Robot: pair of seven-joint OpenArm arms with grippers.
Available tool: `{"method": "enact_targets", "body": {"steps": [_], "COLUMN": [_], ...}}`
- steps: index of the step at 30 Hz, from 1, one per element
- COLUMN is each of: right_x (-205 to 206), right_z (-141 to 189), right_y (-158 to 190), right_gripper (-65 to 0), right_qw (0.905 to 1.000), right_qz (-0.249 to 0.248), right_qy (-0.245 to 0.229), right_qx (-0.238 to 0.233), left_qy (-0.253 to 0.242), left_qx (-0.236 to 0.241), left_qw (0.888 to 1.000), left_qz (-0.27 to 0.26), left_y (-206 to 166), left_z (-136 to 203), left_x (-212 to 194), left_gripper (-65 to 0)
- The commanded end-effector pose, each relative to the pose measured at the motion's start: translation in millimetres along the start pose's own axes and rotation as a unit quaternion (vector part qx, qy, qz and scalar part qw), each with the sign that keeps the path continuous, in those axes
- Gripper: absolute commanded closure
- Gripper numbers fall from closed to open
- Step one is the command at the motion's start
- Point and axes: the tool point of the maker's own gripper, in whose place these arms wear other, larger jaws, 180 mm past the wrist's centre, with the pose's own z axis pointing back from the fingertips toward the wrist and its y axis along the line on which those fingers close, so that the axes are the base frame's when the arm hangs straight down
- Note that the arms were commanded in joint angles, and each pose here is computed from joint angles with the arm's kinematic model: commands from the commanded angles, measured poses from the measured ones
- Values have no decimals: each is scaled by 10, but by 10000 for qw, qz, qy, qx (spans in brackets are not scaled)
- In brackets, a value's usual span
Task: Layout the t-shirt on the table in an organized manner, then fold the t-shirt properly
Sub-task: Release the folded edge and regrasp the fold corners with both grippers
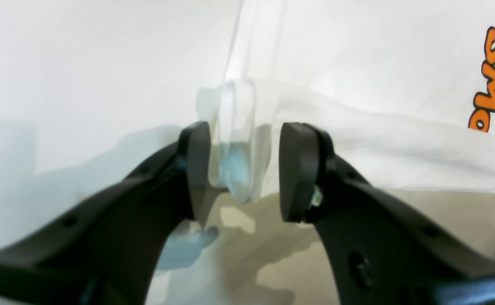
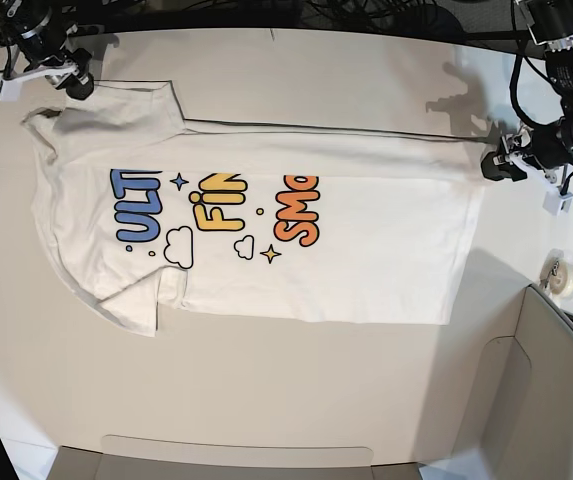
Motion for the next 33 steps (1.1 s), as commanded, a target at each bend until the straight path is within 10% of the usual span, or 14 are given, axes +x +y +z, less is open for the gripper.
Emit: {"method": "enact_targets", "body": {"steps": [1,18,33], "right_x": [17,-20,-174], "right_z": [15,384,28], "right_y": [-11,-296,-311], "right_gripper": [-249,-248,-248], "right_qw": [9999,9992,9941], "right_qz": [94,29,-924], "right_qy": [-19,-386,-392], "right_qx": [51,75,420], "left_qy": [-178,-89,-82], "left_qx": [25,42,44], "left_qw": [9998,9999,9999], "left_qz": [-119,-84,-82], "left_y": [5,29,31], "left_z": [87,79,79], "left_x": [142,56,50], "left_gripper": [-256,-256,-256]}}
